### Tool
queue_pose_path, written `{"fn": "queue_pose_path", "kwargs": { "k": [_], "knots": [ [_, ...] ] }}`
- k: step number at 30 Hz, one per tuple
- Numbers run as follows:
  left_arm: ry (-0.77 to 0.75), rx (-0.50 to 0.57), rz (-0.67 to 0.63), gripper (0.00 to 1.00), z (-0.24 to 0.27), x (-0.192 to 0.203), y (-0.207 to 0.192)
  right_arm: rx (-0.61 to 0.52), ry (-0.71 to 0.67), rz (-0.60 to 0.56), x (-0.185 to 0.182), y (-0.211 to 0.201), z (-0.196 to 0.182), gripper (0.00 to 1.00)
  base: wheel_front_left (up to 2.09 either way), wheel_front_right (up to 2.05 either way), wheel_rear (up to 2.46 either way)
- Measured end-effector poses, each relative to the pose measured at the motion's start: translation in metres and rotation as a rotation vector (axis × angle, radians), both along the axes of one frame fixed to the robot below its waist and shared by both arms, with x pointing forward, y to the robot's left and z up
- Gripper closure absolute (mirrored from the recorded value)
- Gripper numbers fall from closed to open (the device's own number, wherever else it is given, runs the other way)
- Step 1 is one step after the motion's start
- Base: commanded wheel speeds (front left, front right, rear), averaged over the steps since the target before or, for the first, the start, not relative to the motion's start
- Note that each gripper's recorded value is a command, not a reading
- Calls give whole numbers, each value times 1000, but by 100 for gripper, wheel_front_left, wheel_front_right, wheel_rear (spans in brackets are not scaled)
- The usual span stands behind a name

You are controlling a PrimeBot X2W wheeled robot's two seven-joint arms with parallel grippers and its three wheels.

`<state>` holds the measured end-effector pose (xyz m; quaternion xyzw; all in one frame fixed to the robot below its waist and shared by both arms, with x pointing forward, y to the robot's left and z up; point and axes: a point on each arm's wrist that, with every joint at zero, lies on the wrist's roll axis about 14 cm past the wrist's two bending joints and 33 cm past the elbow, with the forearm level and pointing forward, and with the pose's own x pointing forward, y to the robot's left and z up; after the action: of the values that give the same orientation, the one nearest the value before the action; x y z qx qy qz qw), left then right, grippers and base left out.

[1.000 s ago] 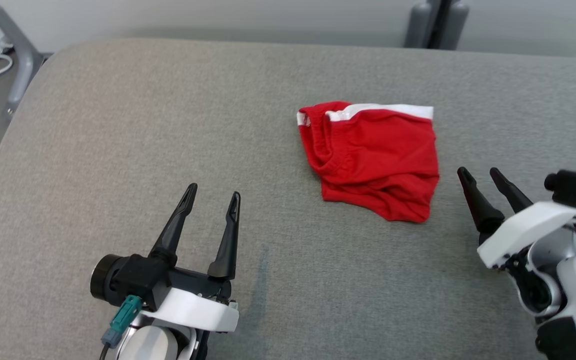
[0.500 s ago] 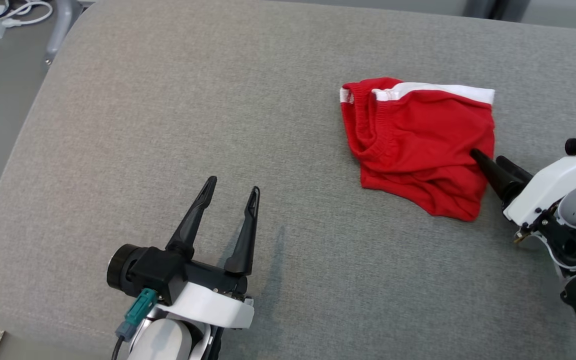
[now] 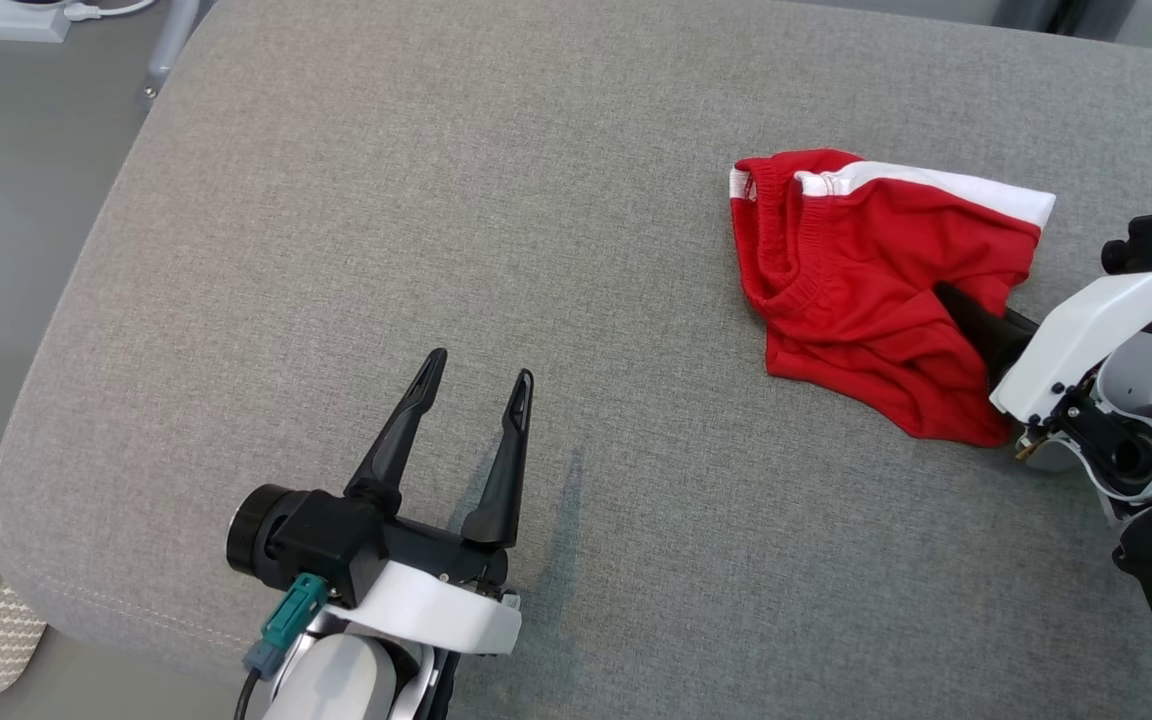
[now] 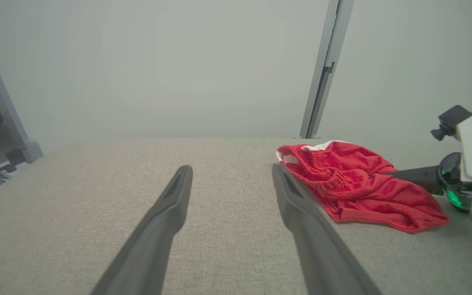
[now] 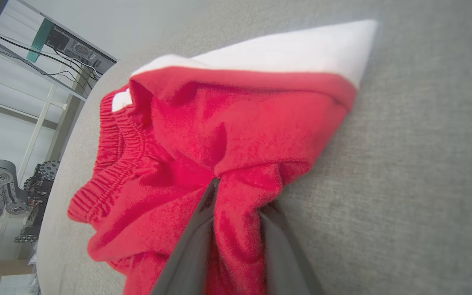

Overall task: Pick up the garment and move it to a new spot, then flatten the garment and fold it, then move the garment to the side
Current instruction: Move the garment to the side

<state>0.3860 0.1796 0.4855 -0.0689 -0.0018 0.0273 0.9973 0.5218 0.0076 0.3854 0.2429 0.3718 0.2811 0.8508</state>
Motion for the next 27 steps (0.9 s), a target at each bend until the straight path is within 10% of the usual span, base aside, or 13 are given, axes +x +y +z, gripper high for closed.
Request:
{"fn": "queue_pose_path", "kwargs": {
  "k": [13, 27],
  "knots": [
    [-34, 7, -70, 0, 8, 10, -19, -195, -218, 92, -2, -26, 13, 100, 0, 0, 0],
    [-137, -28, -389, 0, 30, 50, -116, -559, -454, 153, -13, -149, 50, 100, 0, 0, 0]
  ]
}}
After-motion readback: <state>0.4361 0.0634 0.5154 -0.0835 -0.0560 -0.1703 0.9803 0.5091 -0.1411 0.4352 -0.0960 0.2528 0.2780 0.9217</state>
